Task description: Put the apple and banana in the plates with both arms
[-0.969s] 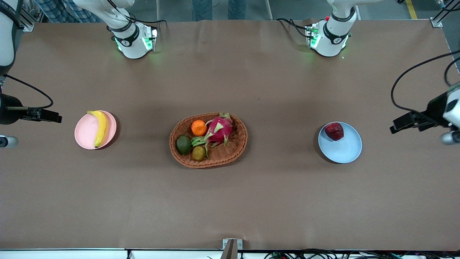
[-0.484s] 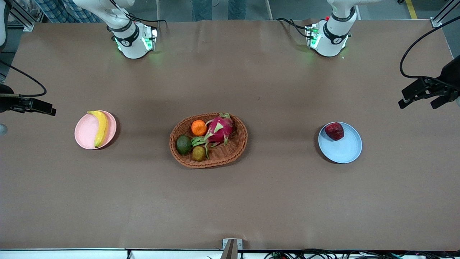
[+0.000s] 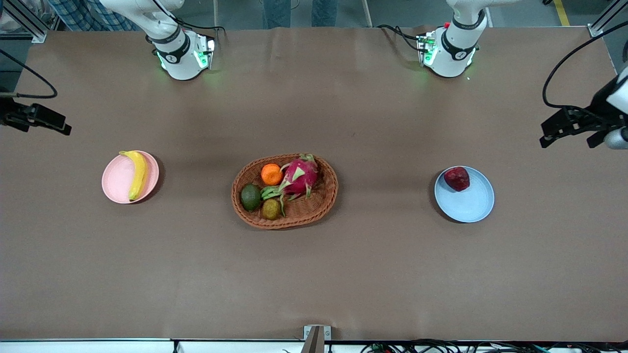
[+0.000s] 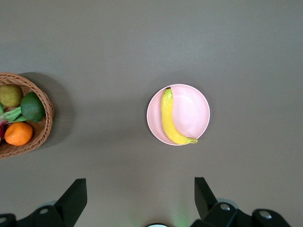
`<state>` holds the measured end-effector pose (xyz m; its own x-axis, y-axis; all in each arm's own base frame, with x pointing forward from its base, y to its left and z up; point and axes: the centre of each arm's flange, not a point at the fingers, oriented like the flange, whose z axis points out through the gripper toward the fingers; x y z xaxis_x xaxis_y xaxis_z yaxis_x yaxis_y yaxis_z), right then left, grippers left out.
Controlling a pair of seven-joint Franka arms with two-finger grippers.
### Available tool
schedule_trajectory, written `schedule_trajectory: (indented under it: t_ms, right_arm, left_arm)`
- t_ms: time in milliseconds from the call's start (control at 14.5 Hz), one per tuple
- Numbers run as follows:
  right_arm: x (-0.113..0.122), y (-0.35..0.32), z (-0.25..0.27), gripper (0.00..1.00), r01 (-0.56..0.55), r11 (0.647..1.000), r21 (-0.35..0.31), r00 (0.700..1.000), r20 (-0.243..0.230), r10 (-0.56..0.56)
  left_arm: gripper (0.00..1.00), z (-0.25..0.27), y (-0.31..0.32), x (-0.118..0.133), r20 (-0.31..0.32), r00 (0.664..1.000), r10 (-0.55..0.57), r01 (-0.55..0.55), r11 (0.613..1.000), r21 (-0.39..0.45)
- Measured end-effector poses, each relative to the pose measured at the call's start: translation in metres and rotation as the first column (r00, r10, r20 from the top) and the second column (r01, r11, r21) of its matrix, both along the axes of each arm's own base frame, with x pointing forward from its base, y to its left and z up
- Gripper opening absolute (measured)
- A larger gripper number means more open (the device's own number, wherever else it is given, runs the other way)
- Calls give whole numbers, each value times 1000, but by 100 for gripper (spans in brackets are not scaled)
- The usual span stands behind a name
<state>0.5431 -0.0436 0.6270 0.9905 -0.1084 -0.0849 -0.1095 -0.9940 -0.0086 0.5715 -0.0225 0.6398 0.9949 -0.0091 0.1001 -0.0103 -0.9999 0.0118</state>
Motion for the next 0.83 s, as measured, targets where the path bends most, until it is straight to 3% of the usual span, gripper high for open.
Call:
schedule_trajectory:
  t_ms: [277, 553, 830]
  right_arm:
    - [-16, -9, 10, 100, 16, 1000, 4, 1000, 14, -16]
    - [-22, -3, 17, 100, 6, 1000, 3, 1000, 28, -7]
    - [-24, 3, 21, 100, -4, 1000, 2, 999, 34, 4]
  left_arm:
    - [100, 2, 1, -2, -1, 1000, 1, -1, 1000, -9]
    - [100, 4, -3, -16, -65, 998, -3, 3, 1000, -4]
    - [100, 3, -2, -16, -72, 997, -1, 1, 1000, -4]
